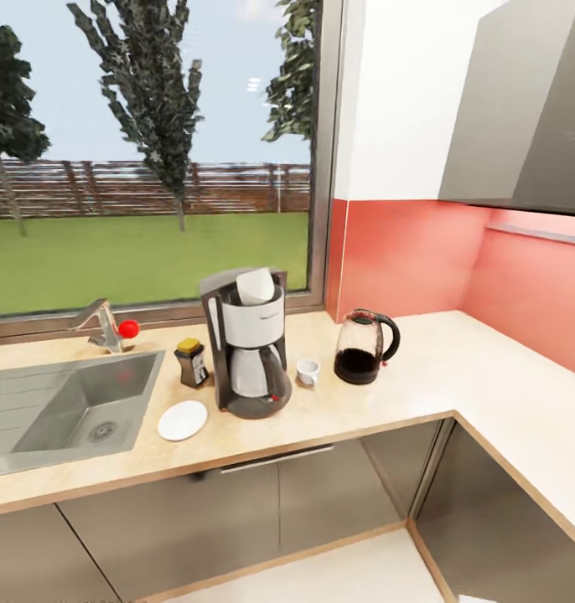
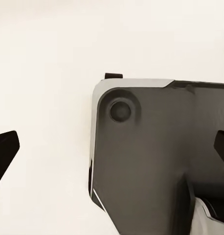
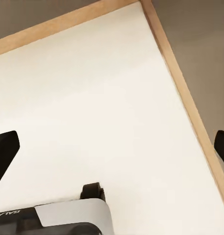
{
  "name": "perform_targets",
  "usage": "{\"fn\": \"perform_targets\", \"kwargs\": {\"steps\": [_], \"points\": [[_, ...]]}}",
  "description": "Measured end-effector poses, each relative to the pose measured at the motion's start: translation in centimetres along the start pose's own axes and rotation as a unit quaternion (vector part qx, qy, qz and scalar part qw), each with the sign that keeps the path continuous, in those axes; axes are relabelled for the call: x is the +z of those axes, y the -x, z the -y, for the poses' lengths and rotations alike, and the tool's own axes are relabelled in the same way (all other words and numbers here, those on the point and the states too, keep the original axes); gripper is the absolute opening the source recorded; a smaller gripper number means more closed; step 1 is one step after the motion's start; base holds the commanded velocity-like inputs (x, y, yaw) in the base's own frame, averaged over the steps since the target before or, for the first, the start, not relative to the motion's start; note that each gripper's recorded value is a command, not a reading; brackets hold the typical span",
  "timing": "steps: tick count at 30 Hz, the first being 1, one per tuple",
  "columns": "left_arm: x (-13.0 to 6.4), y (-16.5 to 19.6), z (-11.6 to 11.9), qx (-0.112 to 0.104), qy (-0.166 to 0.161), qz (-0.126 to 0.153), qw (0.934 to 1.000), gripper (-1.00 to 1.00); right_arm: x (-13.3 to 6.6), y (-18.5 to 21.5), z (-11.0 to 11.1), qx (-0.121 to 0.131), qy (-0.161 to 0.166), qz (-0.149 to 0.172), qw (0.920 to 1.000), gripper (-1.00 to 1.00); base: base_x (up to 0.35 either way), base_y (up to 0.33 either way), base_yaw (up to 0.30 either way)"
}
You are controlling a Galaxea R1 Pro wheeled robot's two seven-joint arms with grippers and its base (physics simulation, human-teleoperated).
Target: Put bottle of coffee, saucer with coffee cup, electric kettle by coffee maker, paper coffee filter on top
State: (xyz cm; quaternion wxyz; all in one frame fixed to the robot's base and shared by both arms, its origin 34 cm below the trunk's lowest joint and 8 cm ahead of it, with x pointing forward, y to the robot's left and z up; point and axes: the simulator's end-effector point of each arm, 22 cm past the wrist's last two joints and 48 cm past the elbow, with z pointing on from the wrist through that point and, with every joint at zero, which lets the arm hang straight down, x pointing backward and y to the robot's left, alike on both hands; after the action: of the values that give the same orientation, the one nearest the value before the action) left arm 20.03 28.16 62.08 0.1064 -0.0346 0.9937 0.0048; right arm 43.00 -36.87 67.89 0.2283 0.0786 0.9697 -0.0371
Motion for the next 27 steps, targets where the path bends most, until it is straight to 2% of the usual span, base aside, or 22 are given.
{"fn": "perform_targets", "kwargs": {"steps": [7, 12, 25, 27], "points": [[0.0, 0.0, -0.1, -0.002, 0.002, 0.0, 1.0, 1.0, 0.0, 0.0, 0.0, 0.0, 0.0, 0.0, 1.0, 1.0, 0.062, -0.281, 0.277], [0.0, 0.0, -0.2, -0.005, 0.003, -0.001, 1.0, 1.0, 0.0, 0.0, 0.0, 0.0, 0.0, 0.0, 1.0, 1.0, -0.132, -0.168, 0.217], [0.0, 0.1, -0.9, -0.003, 0.008, 0.001, 1.0, 1.0, 0.1, 0.0, -1.0, -0.002, 0.008, 0.001, 1.0, 1.0, -0.021, -0.012, 0.015], [0.0, 0.3, -1.0, -0.002, 0.01, 0.001, 1.0, 1.0, 0.1, 0.8, -1.5, -0.002, 0.011, 0.009, 0.9999, 1.0, -0.199, -0.119, 0.0]]}}
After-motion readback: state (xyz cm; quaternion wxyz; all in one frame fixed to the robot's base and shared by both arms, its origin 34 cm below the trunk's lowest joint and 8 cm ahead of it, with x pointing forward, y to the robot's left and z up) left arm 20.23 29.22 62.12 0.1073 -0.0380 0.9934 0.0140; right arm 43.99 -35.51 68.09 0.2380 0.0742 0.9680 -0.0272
